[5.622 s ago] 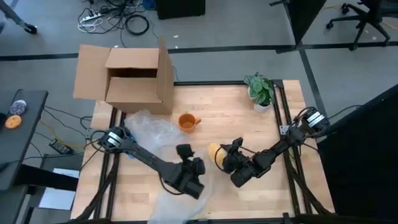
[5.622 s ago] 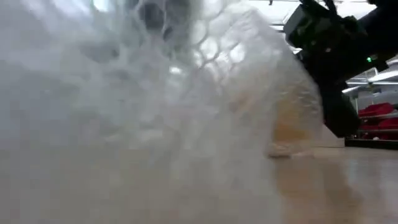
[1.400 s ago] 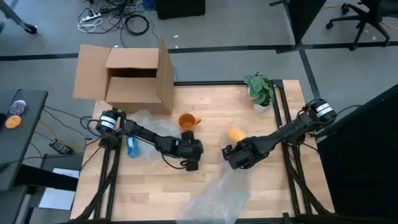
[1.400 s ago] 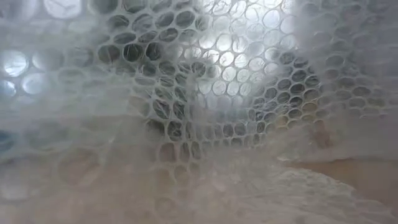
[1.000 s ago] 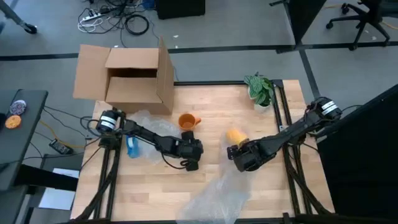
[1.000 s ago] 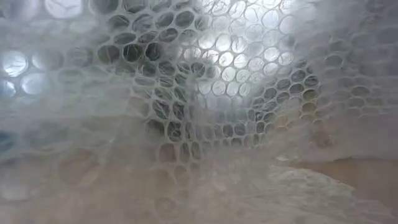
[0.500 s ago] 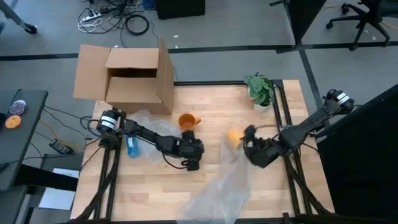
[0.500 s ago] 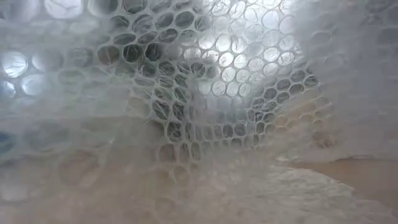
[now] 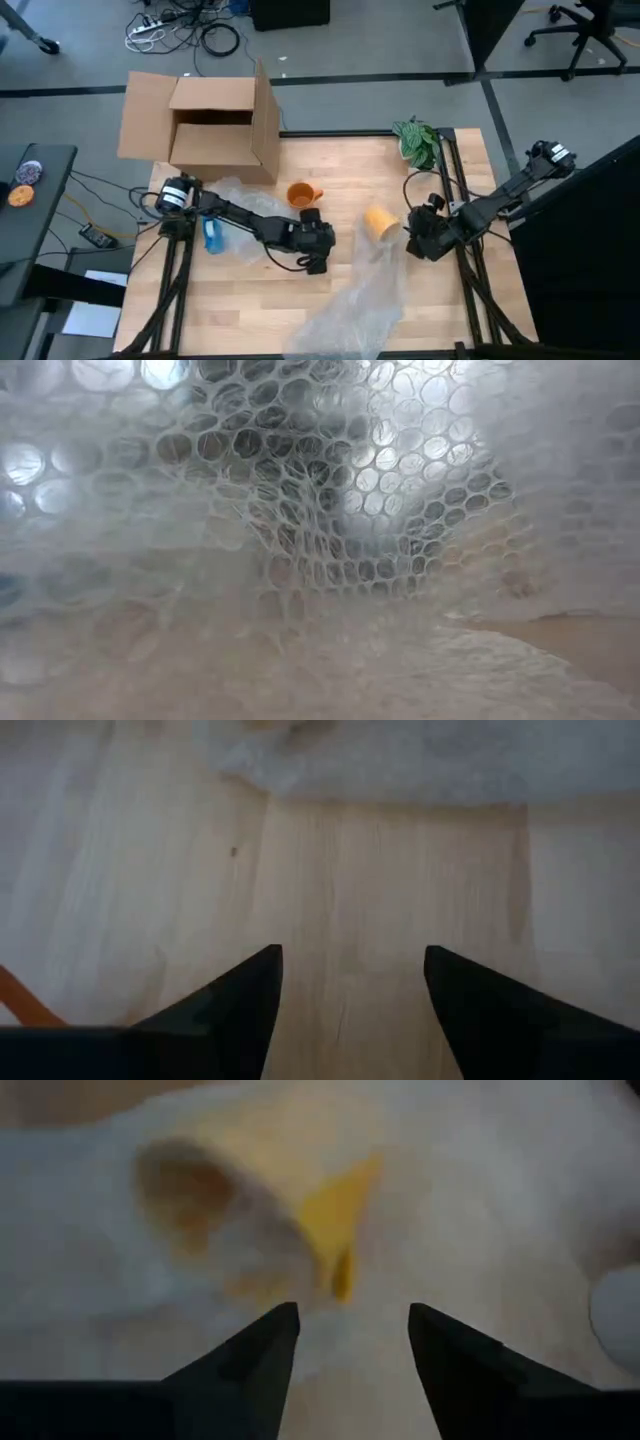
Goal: Wrap mug
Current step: Wrap the yellow mug using the transparent bubble wrap
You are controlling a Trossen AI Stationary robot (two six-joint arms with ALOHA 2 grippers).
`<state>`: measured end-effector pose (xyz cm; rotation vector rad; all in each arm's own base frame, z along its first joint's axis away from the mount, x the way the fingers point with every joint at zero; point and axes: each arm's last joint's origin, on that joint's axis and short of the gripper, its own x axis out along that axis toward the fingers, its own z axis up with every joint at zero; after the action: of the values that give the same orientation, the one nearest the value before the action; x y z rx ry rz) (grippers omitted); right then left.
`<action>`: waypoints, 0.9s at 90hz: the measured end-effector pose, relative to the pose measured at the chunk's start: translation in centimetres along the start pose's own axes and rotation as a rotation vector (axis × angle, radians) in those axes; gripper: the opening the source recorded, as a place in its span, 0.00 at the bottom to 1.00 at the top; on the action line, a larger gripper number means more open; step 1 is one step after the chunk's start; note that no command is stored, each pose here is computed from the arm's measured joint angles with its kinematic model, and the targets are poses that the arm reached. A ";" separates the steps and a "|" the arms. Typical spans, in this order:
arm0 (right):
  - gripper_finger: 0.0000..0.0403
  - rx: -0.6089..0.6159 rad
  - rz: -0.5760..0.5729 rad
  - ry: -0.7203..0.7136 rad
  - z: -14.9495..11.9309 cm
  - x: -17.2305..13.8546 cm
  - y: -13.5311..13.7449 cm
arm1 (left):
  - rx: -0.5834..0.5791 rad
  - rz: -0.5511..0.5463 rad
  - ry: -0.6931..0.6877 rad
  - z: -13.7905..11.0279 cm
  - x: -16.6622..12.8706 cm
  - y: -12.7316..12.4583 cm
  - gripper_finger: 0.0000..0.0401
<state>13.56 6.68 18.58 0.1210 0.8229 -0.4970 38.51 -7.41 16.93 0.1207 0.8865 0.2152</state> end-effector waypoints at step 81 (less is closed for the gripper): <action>0.02 -0.278 -0.114 -0.344 -0.9 6.2 1.4 | -0.058 -0.035 -0.194 2.0 -0.3 -0.5 0.57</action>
<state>17.17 5.78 13.36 -0.2630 0.5553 -0.4885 39.93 -7.96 18.27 0.0702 0.6882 0.1929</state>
